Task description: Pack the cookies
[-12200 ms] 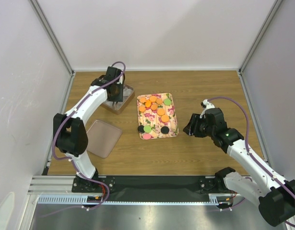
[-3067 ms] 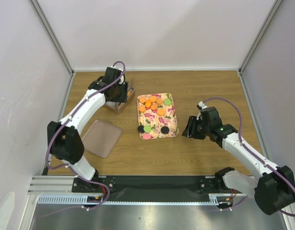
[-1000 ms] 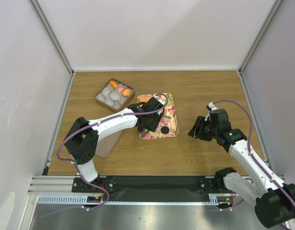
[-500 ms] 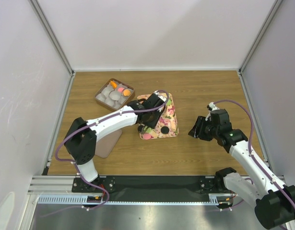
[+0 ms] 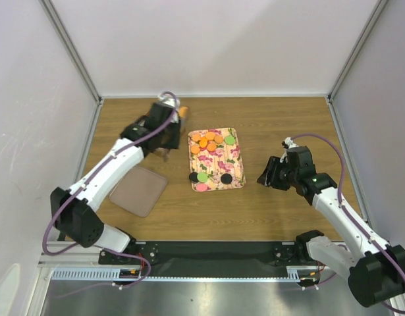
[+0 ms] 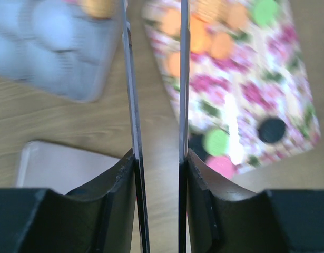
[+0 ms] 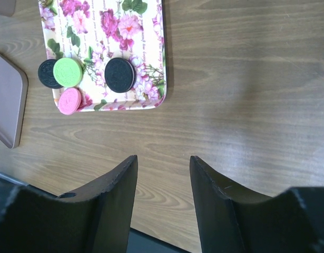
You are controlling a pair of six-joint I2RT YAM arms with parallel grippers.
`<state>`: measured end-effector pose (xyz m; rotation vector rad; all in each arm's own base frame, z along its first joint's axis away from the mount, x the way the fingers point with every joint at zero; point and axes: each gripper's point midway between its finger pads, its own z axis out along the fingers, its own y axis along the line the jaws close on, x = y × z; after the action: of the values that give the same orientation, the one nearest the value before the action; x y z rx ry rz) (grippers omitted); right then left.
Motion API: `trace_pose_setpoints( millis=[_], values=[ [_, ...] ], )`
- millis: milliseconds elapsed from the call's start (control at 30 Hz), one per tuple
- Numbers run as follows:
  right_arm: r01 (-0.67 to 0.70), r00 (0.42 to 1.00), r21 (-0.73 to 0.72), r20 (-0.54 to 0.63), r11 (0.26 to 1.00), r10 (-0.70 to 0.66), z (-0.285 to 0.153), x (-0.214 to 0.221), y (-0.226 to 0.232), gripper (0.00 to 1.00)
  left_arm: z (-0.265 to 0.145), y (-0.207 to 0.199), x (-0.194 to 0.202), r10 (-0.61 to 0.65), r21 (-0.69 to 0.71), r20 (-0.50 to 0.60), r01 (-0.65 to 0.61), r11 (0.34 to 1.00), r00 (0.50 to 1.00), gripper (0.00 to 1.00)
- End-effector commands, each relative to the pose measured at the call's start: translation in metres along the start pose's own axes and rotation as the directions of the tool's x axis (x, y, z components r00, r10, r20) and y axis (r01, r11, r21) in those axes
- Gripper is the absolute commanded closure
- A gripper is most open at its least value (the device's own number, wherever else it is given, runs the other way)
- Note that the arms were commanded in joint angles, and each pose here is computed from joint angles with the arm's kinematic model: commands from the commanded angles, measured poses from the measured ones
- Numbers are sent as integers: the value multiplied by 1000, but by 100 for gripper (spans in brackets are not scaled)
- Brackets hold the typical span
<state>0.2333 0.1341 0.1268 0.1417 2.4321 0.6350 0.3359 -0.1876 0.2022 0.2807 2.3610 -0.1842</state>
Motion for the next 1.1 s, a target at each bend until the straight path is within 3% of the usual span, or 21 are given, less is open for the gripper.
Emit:
trace_pose_setpoints(
  millis=[0,300,1067],
  values=[
    [36,998,-41,46,998,-34,2,-22,13,50,-3,61,-10,-86,-120,38,90,989,996,59],
    [31,999,-59,43,998,-29,0,-19,12,50,34,140,-13,-245,-248,8,239,939,969,60],
    [31,999,-53,41,998,-28,-1,-16,10,50,82,172,4,-293,-273,-99,257,927,951,59]
  ],
)
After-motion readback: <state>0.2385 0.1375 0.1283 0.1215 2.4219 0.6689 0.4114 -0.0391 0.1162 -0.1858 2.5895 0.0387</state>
